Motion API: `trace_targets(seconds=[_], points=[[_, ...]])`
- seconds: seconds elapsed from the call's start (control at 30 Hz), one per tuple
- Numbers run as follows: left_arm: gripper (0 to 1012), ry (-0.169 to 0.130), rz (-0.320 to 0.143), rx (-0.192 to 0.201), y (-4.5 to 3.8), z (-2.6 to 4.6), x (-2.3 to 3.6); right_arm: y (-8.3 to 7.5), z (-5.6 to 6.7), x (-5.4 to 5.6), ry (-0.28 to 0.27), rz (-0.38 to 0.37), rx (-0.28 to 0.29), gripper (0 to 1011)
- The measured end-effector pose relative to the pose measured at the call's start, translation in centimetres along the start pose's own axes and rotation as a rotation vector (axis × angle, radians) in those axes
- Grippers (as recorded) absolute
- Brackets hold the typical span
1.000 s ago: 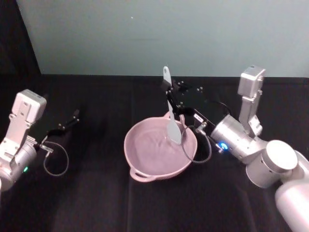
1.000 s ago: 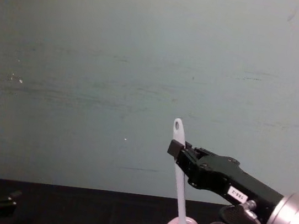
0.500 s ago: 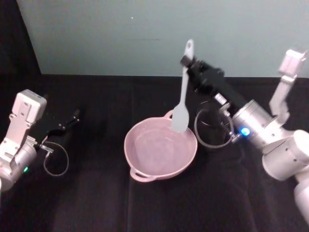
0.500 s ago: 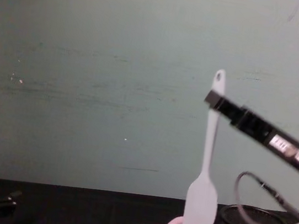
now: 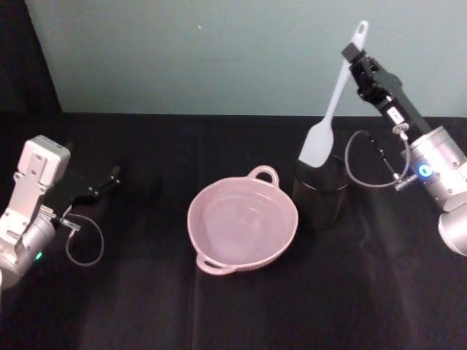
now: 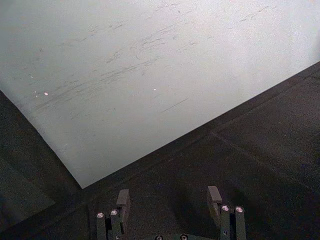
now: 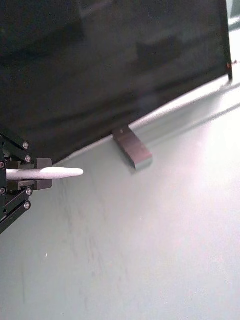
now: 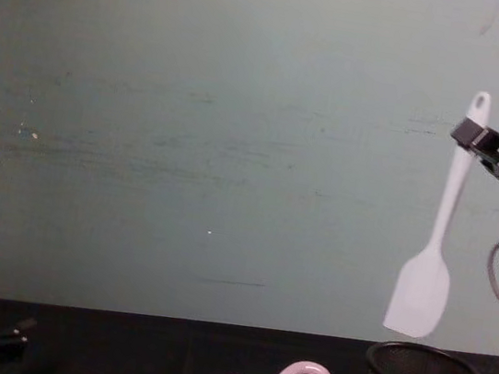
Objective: Use the one hand to pick up the spoon and stir the clear water in the bowl.
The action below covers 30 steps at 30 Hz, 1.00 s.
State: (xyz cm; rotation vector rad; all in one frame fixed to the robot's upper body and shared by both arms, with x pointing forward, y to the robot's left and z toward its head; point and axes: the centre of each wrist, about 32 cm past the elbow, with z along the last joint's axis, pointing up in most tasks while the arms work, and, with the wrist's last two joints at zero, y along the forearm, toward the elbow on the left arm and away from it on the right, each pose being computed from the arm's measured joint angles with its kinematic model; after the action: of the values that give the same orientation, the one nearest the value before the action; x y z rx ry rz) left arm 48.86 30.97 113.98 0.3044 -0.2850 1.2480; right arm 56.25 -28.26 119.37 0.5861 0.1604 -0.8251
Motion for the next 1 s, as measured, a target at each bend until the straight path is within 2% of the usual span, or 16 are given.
trace_targets(seconds=[0.17,0.3,0.43,0.67,1.0], points=[[1011,0.0,0.0,0.0,0.0,0.0,0.0,-0.7,-0.3,1.3,0.026,-0.046,0.001,123],[1011,0.0,0.0,0.0,0.0,0.0,0.0,-1.5,-1.4,2.6,0.063,-0.076,-0.006,123],[1011,0.0,0.0,0.0,0.0,0.0,0.0,-2.0,-2.5,3.4,0.089,-0.095,-0.022,122],[1011,0.0,0.0,0.0,0.0,0.0,0.0,-2.9,-4.0,3.8,0.113,-0.103,-0.048,123],[1011,0.0,0.0,0.0,0.0,0.0,0.0,-3.8,-5.4,3.8,0.094,-0.088,-0.077,122]])
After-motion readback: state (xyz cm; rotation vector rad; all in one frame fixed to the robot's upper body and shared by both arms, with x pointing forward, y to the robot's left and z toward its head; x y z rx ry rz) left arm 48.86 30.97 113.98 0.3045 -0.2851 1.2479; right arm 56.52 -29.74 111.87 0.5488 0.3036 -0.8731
